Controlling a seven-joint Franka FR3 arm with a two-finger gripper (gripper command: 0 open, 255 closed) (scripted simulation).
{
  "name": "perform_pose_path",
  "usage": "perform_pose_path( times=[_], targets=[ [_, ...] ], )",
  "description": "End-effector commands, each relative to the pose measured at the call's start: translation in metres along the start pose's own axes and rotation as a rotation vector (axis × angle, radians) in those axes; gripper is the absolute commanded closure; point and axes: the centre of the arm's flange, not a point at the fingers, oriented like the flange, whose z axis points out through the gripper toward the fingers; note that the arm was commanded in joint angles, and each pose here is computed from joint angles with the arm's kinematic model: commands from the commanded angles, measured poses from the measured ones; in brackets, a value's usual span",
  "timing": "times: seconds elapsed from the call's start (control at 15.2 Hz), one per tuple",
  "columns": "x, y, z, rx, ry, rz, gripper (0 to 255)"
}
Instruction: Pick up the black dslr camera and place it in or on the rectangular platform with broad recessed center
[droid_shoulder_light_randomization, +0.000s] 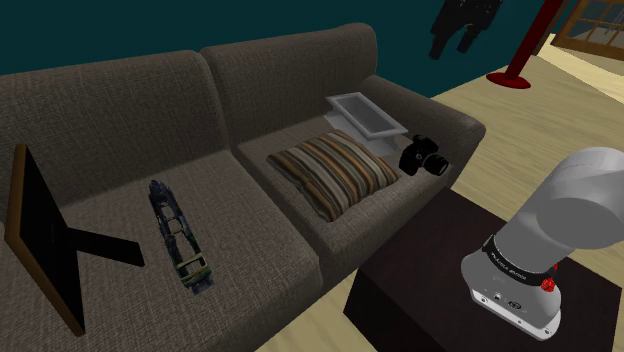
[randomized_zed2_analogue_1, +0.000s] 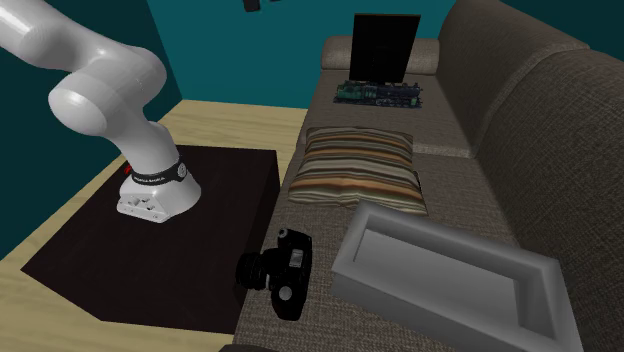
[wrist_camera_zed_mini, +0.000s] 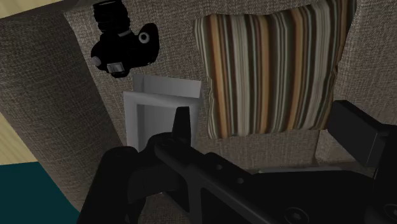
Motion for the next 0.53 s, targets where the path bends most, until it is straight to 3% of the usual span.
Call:
perform_pose_path(
  times=[0.0,0.46],
  targets=[
    [0.0,0.0,0.0,0.0,0.0,0.0,0],
    [-0.022,0.045,0.078,-0.011,0.034,-0.033,0]
  ],
)
